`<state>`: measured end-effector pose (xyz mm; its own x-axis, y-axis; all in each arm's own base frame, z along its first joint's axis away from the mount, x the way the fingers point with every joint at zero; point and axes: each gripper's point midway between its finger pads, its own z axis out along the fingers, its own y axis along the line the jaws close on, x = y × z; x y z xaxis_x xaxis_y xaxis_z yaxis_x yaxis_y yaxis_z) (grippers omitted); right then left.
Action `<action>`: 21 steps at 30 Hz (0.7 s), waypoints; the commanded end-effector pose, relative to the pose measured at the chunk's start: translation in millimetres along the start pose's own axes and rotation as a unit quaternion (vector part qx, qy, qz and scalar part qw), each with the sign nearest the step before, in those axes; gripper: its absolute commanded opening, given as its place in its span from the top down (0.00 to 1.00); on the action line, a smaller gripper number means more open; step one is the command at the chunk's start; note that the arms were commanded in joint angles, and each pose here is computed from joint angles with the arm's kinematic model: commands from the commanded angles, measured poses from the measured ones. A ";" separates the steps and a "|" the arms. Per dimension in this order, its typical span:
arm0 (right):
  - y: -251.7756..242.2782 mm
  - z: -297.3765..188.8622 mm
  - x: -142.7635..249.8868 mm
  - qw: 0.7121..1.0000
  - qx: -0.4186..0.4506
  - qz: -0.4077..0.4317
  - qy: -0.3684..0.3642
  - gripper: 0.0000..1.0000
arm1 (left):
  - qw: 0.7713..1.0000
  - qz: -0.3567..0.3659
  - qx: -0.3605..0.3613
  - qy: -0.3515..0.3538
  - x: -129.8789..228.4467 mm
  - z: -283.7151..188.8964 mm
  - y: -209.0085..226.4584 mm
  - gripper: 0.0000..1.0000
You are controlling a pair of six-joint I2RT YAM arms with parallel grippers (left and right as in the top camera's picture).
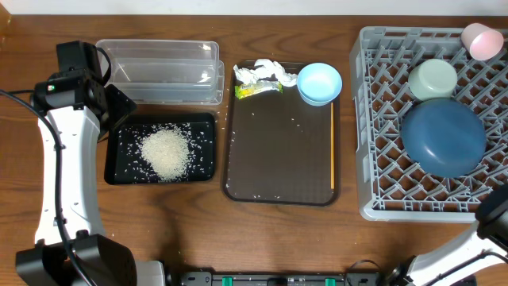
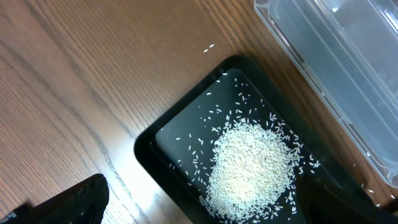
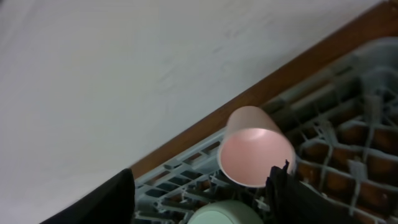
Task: Sort waste into correct bins and load items into the dishwasher rack
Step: 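Lower the pink cup into the rack and open the right gripper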
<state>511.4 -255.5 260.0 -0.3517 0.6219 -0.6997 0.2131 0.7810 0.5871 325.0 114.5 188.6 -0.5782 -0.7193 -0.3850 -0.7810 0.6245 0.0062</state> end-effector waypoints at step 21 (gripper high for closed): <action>1.9 102.8 14.2 0.968 0.158 -0.167 -0.096 0.99 | 1.000 -0.007 -0.003 -0.010 -6.7 -3.6 1.2 0.03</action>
<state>602.0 -222.2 225.7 -0.2605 0.3274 -0.9083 0.3556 0.9072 0.2250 325.0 114.5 188.6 -0.5782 -0.7193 -0.3850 -0.7810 0.6245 0.0062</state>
